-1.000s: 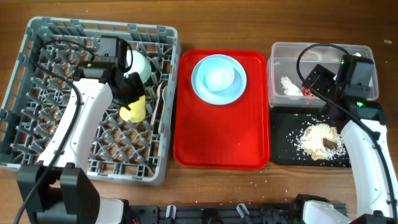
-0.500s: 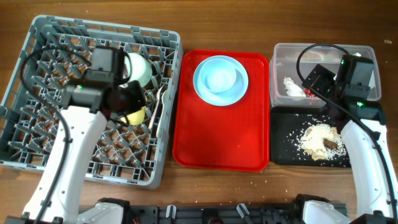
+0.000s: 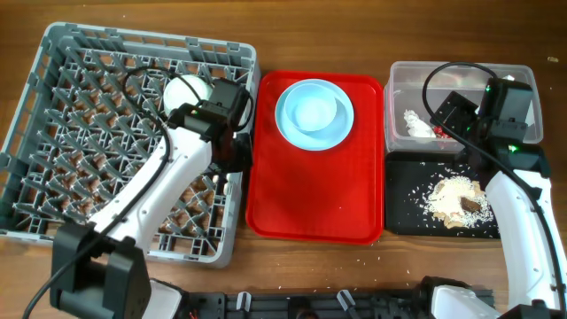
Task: Sort waste into correct bins and load items into the dishwasher rack
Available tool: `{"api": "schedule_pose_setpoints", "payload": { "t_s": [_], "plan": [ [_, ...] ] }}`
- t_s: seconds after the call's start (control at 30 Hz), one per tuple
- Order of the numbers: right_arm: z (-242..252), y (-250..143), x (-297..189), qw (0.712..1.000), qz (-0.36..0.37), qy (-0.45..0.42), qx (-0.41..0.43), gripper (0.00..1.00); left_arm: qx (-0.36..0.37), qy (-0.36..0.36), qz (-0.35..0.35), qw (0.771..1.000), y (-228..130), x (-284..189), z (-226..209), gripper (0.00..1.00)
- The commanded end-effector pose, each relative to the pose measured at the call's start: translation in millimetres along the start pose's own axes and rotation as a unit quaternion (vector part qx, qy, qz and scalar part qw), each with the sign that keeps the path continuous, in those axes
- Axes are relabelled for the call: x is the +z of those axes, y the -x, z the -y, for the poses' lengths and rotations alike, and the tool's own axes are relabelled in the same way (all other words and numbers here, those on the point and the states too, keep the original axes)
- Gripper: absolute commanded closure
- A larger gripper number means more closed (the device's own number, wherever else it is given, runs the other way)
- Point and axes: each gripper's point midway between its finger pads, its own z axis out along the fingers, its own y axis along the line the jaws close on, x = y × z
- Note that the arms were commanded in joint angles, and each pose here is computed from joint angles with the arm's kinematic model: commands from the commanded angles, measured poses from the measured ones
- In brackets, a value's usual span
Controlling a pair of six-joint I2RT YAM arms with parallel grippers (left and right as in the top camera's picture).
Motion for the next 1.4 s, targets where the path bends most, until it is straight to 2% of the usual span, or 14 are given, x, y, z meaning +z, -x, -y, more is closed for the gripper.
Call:
{"api": "schedule_pose_setpoints", "payload": {
  "t_s": [0.0,0.2,0.47,0.77,1.03,1.13,1.17,1.23,1.27,1.3,1.33,1.37],
  "plan": [
    [-3,7,-2,1.0,0.006,0.006,-0.003,0.0,-0.006,-0.016,0.008,1.0,8,11,11,0.96],
    [-3,7,-2,1.0,0.006,0.006,-0.003,0.0,-0.005,-0.019,0.014,1.0,11,13,13,0.96],
    [-3,7,-2,1.0,0.006,0.006,-0.003,0.0,0.008,0.004,-0.028,1.0,-18,33,-3,0.96],
    [-3,7,-2,1.0,0.006,0.006,-0.003,0.0,0.047,0.01,-0.048,0.998,-36,34,6,0.96],
    [-3,7,-2,1.0,0.006,0.006,-0.003,0.0,0.046,0.016,-0.057,0.997,-40,33,3,0.96],
    [-3,7,-2,1.0,0.006,0.006,-0.003,0.0,0.048,0.019,-0.023,0.998,-24,20,5,0.96],
    [-3,7,-2,1.0,0.006,0.006,-0.003,0.0,0.048,0.017,0.007,0.999,-11,6,8,0.94],
    [-3,7,-2,1.0,0.006,0.006,-0.003,0.0,0.045,0.023,0.069,0.996,15,-21,11,0.79],
    [-3,7,-2,1.0,0.006,0.006,-0.003,0.0,0.043,0.031,0.095,0.994,26,-33,9,0.62],
    [-3,7,-2,1.0,0.006,0.006,-0.003,0.0,0.036,0.042,0.121,0.991,37,-45,5,0.4],
    [-3,7,-2,1.0,0.006,0.006,-0.003,0.0,0.025,0.05,0.14,0.989,45,-54,-2,0.29],
    [-3,7,-2,1.0,0.006,0.006,-0.003,0.0,0.017,0.053,0.144,0.988,49,-56,-6,0.29]
  ]
}}
